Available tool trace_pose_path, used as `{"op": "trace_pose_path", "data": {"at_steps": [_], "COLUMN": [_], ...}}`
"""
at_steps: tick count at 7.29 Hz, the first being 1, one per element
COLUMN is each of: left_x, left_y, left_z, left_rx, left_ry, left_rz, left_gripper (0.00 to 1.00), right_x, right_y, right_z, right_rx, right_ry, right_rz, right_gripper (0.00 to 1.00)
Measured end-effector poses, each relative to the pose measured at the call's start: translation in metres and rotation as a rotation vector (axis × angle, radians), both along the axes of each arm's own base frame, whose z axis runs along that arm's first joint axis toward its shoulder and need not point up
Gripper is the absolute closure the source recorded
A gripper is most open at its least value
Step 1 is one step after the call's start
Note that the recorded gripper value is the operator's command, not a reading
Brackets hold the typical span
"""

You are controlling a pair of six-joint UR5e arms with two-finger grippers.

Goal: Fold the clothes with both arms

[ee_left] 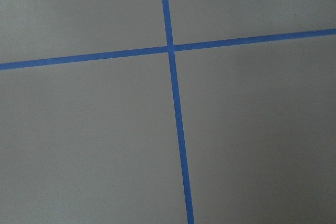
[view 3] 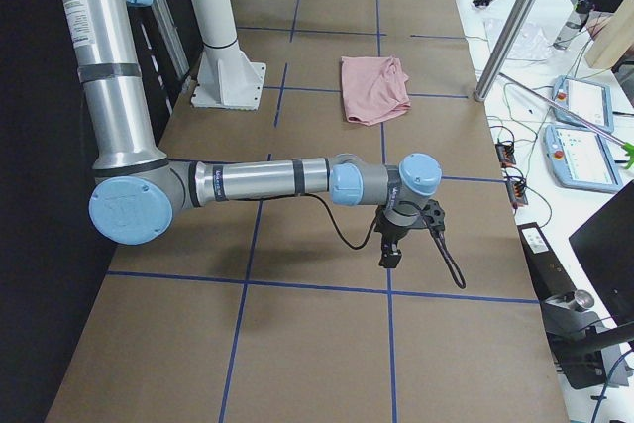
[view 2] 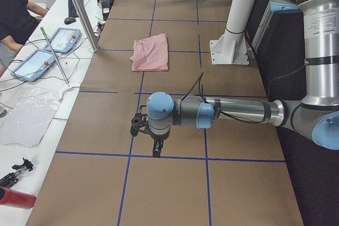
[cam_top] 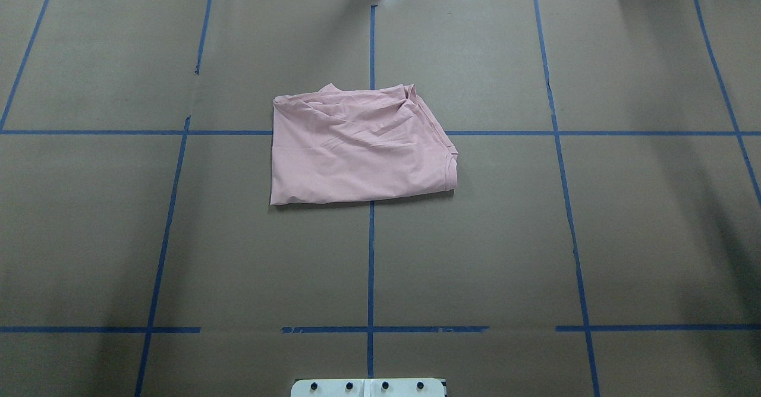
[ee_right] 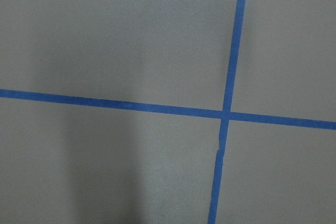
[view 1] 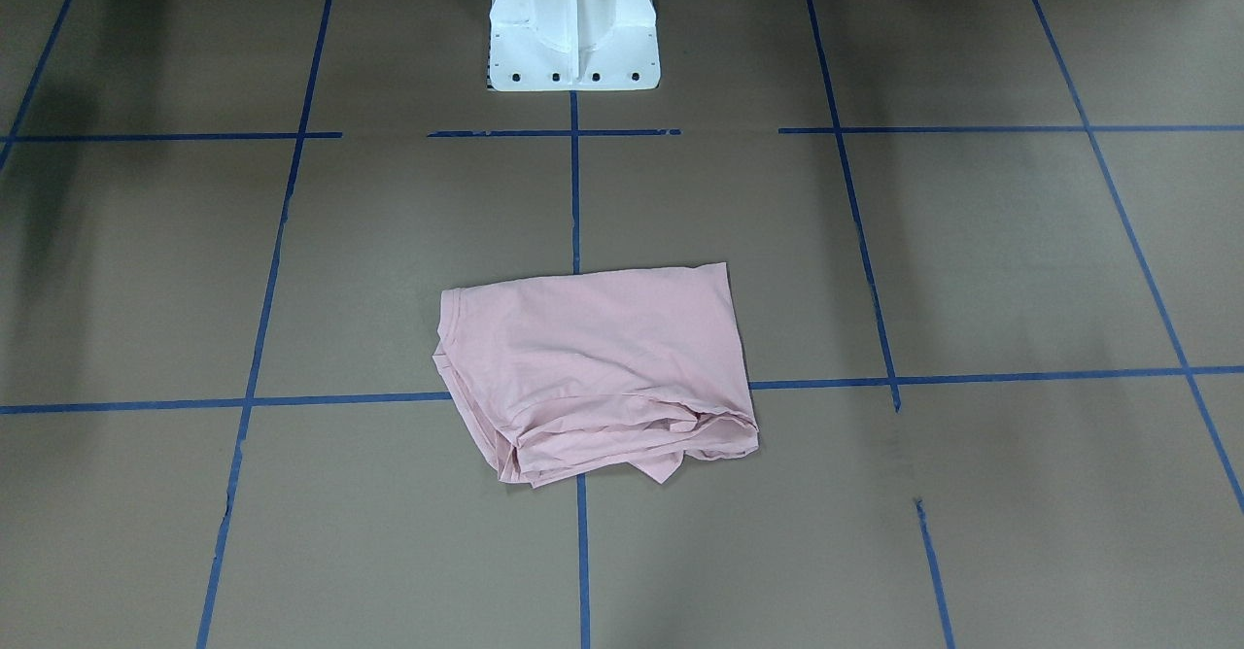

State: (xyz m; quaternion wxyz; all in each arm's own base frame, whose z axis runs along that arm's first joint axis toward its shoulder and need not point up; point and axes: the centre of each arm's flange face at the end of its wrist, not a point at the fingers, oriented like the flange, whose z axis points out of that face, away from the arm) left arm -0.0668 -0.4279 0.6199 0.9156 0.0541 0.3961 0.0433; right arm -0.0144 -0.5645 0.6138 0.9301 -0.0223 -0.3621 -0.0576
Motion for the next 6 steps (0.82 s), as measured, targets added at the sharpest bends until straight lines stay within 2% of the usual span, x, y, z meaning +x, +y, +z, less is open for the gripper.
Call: {"op": "trace_pose_path", "data": {"at_steps": [3,6], "left_x": [0.018,0.019], "left_y": [-0.008,-0.003], "left_z": [-0.002,-0.010], "left_rx": [0.006,-0.055], "left_ry": [-0.058,-0.060], "left_rz": [0.046,0.051], "left_gripper": [0.00,0.00], "right_x": [0.000,0.000], "right_y": [0.000,0.000], "right_z": [-0.002,-0.004], "right_rx": [0.002,0.007], "right_ry": [0.000,-0.001], "right_rz": [0.001,0.001], "right_gripper": [0.00,0.00]}}
